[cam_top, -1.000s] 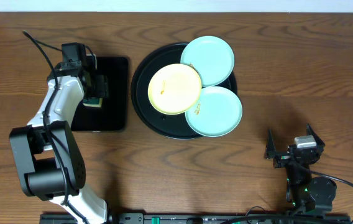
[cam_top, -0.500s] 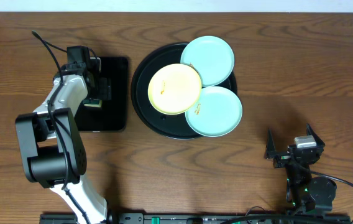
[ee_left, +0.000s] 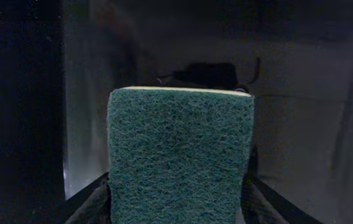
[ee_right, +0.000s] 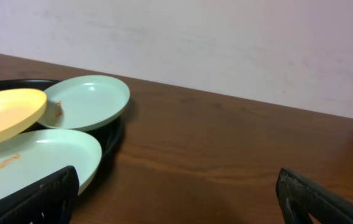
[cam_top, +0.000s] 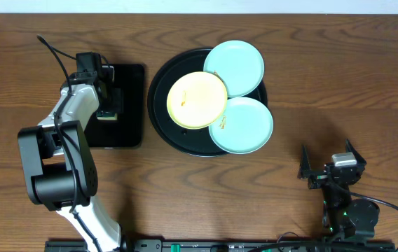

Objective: Clean dirty plates on tray and stack at the side

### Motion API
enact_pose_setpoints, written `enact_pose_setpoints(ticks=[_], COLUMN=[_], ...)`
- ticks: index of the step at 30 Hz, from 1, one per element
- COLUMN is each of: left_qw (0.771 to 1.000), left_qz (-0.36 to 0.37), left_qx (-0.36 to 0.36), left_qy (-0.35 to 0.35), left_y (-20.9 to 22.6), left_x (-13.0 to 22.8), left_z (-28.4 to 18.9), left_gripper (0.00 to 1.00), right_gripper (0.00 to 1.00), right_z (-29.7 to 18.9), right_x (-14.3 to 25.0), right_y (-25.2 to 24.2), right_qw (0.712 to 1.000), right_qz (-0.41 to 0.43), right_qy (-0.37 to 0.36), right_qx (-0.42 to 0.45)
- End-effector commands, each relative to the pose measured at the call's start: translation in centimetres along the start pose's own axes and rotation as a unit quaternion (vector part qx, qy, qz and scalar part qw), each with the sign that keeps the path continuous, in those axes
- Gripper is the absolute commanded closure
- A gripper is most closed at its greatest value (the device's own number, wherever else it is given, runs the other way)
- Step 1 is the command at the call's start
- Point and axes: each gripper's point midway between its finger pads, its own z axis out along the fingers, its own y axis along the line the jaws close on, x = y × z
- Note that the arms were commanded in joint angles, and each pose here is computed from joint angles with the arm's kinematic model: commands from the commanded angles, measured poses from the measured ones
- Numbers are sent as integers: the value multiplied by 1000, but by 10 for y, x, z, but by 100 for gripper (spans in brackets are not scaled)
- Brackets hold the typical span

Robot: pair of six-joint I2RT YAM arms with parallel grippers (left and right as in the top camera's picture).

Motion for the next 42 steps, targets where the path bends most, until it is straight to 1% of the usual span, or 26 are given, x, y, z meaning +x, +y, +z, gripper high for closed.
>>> enact_pose_setpoints(ticks=[1,5,6,8,11,12,14,17,20,22,23,24,27,28,29,32,36,42], left_qw=[1000,1000,1000,1000,1000,1000,1000,1000,1000,1000,1000,1000,1000,1000,1000,1000,998,996], left_qz=[0,1,1,1,1,1,1,1,1,-7,-12,-16,-23,-23,-23,-24,-56,-56], left_qx=[-4,-4,-4,-3,-3,-3,-3,-3,-4,-5,-5,-6,-6,-6,-6,-6,-2,61], left_qy=[6,10,12,14,17,18,16,15,13,5,0,-6,-9,-10,-10,-10,-11,-21], left_y=[4,3,3,3,3,2,3,3,3,4,4,5,6,6,6,6,5,-16], left_x=[3,5,5,6,8,8,7,6,5,2,-1,-3,-3,-3,-3,-2,-3,-6], left_z=[2,4,4,7,12,13,13,12,10,5,1,-3,-21,-25,-29,-34,-34,-45], left_gripper=[37,36,32,31,31,34,45,51,62,64,67,73,81,88,92,92,92,93], right_gripper=[1,1,1,1,1,1,1,1,1,1,1,1,1,1,1,1,1,1], right_z=[0,0,0,0,0,0,0,0,0,0,0,0,0,0,0,0,0,0], right_x=[0,0,0,0,0,0,0,0,0,0,0,0,0,0,0,0,0,0], right_y=[-1,-1,-1,-1,-1,-1,-1,-1,-1,-1,-1,-1,-1,-1,-1,-1,-1,-1], right_qw=[1000,1000,1000,1000,1000,1000,1000,1000,1000,1000,1000,1000,1000,1000,1000,1000,1000,1000], right_qz=[-4,-4,-4,-4,-4,-4,-4,-4,-4,-4,-4,-4,-4,-4,-4,-4,-4,-4], right_qy=[0,0,0,0,0,0,0,0,0,0,0,0,0,0,0,0,0,0], right_qx=[2,2,2,2,2,2,2,2,2,2,2,2,2,2,2,2,2,2])
